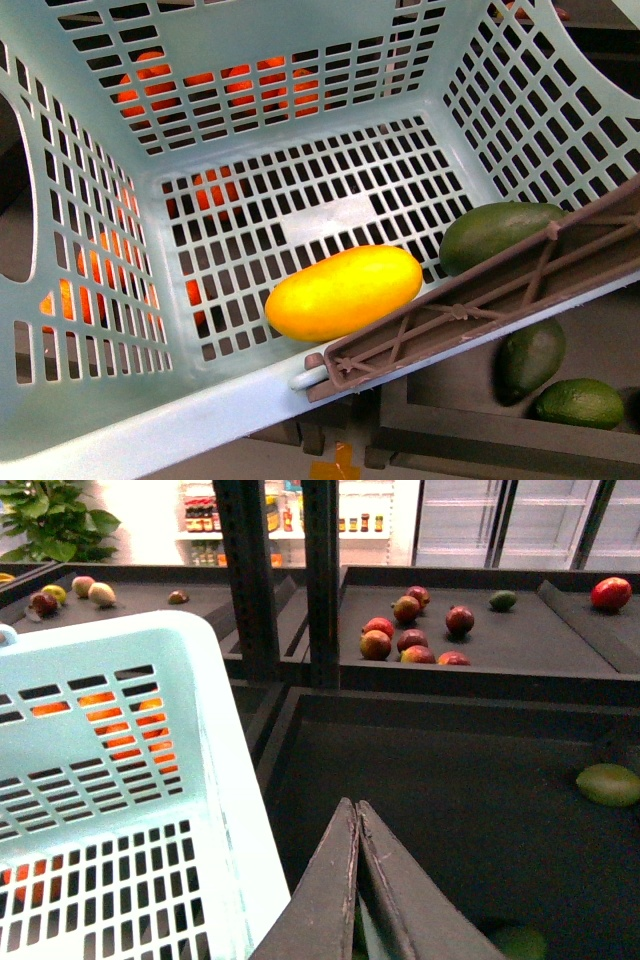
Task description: Pick mango and avocado into basket
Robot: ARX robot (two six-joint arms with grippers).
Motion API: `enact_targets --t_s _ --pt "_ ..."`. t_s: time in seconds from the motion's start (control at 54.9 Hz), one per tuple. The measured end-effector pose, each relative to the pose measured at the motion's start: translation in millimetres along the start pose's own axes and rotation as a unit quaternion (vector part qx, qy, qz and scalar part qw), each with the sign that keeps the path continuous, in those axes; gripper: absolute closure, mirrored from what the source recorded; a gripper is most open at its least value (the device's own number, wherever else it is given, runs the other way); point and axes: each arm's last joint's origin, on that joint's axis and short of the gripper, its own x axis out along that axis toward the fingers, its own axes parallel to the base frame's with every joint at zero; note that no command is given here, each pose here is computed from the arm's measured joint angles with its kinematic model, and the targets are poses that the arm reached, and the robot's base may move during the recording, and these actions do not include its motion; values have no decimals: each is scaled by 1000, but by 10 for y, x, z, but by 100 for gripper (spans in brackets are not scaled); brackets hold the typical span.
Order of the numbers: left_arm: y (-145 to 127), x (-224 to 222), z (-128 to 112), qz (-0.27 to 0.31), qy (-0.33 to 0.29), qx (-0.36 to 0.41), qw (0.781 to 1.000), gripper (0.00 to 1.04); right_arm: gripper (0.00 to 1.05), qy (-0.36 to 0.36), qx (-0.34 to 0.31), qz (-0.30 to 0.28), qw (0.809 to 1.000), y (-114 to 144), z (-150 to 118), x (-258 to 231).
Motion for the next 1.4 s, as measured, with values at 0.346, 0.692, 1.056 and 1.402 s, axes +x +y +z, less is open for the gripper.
enact_targets --t_s 0.346,0.692,1.056,1.402 --pt "0 0 0 -1 1 0 1000 86 103 -1 0 -3 1000 -182 -207 -310" --pt "0 0 0 0 0 0 1000 86 103 -2 0 -4 1000 -190 -308 -501" --pt "0 0 0 0 0 0 1000 86 103 -13 0 -2 1000 -189 -365 -648" --pt "0 0 0 0 0 1 1000 86 103 -15 0 -2 1000 -188 -357 -752"
